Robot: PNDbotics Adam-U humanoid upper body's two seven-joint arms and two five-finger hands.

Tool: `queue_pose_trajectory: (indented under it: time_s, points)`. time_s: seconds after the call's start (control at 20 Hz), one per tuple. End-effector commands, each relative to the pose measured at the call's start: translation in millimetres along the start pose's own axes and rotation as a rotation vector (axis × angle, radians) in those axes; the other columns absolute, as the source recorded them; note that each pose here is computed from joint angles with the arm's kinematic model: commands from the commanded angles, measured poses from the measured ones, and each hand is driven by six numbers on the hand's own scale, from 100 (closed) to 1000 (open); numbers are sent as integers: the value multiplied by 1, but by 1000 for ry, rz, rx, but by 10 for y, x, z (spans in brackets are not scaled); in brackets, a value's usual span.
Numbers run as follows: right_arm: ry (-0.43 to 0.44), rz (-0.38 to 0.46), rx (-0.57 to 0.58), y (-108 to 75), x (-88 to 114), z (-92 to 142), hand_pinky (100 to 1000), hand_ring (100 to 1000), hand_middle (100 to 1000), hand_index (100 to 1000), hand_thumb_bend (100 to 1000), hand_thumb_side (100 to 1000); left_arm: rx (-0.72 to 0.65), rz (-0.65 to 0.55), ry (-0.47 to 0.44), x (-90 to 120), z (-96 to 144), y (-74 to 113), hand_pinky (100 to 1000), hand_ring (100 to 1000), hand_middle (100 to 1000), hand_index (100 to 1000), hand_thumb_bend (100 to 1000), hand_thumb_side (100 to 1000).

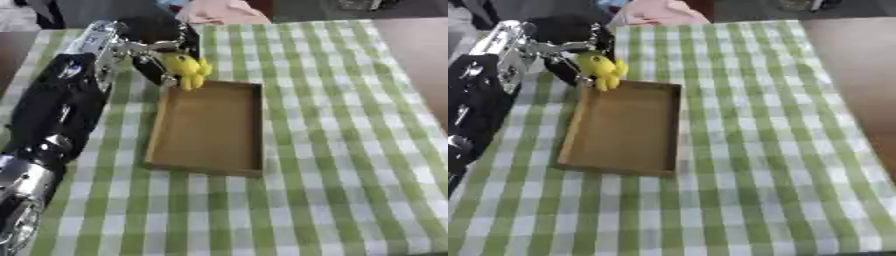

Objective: Pick up objects on the table and place them in the box.

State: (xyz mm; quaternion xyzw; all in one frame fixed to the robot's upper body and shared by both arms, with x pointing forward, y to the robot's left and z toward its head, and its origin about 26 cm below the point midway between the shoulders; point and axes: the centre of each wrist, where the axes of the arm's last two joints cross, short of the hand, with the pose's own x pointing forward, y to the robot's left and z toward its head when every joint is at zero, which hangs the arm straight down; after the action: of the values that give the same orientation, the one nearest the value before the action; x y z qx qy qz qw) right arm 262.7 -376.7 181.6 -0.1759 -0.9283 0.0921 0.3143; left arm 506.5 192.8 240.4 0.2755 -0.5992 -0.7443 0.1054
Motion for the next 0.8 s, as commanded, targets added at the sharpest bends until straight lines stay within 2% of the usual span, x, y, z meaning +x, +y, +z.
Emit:
queue_pose_trajectory:
  time_s: [0.05, 0.4, 0.55, 0.8]
  points:
    - [-25, 29, 4, -54, 68, -58, 783, 702, 583, 857, 100, 771, -65, -64, -80, 36, -54, 82, 256, 527, 550, 625, 287, 100]
    - [-12, 29, 2, -46, 60, -37, 784, 701, 582, 857, 100, 777, -42, -44, -131, 251, -230, -49, 241, 519, 543, 623, 252, 100]
    - [-8, 29, 2, -44, 58, -33, 784, 701, 582, 856, 100, 778, -44, -26, -135, 282, -218, -115, 258, 527, 554, 635, 272, 100]
    - [-3, 28, 5, -41, 55, -24, 785, 701, 581, 856, 100, 781, -68, -13, -130, 302, -186, -195, 356, 582, 612, 696, 354, 101]
